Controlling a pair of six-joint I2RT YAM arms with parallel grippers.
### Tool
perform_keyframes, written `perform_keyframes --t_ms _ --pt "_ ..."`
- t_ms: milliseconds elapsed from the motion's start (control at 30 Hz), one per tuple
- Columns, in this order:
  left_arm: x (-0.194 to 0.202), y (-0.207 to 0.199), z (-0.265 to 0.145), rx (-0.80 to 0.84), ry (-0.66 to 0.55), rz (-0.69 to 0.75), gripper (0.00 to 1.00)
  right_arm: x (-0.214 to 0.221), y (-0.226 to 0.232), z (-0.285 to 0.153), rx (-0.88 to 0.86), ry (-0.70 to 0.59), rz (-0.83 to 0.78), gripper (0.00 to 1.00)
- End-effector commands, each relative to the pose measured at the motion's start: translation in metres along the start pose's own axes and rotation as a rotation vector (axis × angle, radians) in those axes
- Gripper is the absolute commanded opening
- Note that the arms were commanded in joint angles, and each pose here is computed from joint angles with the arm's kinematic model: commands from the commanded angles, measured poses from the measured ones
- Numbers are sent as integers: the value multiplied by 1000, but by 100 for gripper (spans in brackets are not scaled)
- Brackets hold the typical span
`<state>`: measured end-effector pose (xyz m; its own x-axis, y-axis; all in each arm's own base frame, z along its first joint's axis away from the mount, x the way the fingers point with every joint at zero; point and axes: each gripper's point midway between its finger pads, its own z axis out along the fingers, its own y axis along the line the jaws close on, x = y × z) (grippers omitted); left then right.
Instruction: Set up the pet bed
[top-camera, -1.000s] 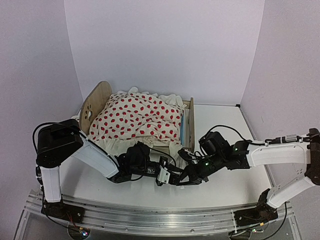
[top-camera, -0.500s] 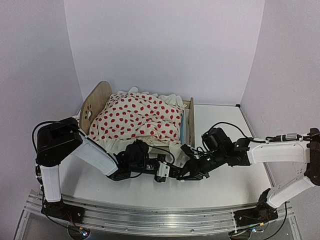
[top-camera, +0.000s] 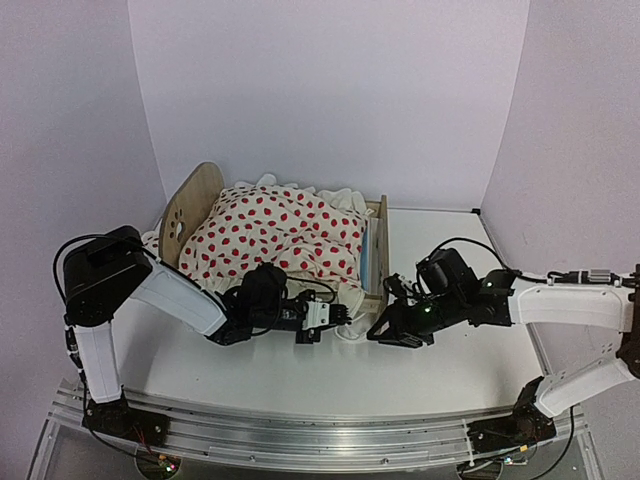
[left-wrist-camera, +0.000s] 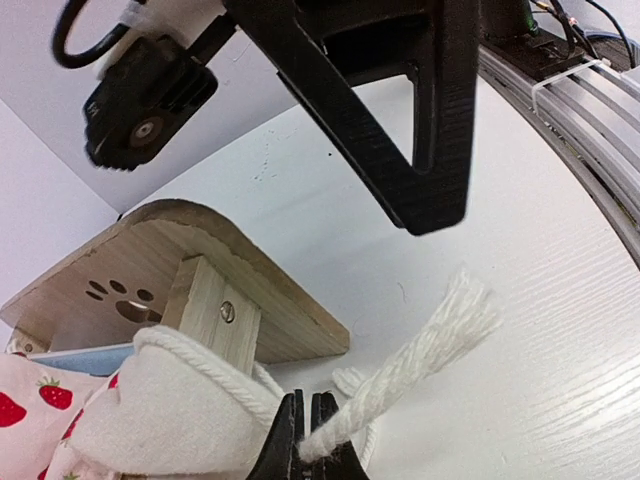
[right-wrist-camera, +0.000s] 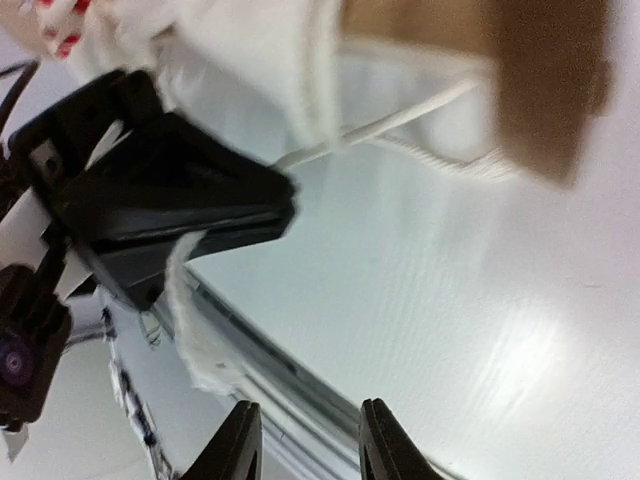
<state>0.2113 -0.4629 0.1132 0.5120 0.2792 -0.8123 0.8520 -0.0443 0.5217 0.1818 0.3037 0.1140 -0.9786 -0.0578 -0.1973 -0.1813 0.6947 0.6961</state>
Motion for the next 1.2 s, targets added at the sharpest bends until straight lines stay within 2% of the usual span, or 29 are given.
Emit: perform_keyframes --t_ms 0,133,267,333,400,600,700,767,900,967,1033,1167 --pt "-19 22 -12 -23 -28 -4 0 -25 -68 -16 331 -252 182 31" --pt "-12 23 -17 -12 -20 23 0 -30 -67 -6 431 -390 187 30" --pt "-7 26 -19 7 -22 39 0 -32 -54 12 439 -467 201 31" --pt "-8 23 -19 23 -31 50 0 -39 -36 28 369 -465 100 39" --pt "-7 21 -19 33 -31 46 0 -43 -23 40 350 -422 -117 45" --pt "-3 24 -22 27 -31 44 0 -40 -36 37 394 -429 -624 53" --pt "-4 23 -22 34 -37 44 0 -23 -30 53 321 -342 -846 55" --pt "-4 22 -23 37 -37 43 0 -19 -27 58 293 -335 -934 55" --pt "1 24 -24 30 -21 43 0 -20 -15 56 239 -416 -1118 58" --pt "2 24 -25 34 -16 41 0 -19 -13 67 234 -379 -1177 59" --pt "3 23 -25 35 -16 42 0 -20 -18 79 256 -341 -1202 59" --pt "2 25 -26 33 -20 46 0 -38 -31 84 346 -354 -1187 58"
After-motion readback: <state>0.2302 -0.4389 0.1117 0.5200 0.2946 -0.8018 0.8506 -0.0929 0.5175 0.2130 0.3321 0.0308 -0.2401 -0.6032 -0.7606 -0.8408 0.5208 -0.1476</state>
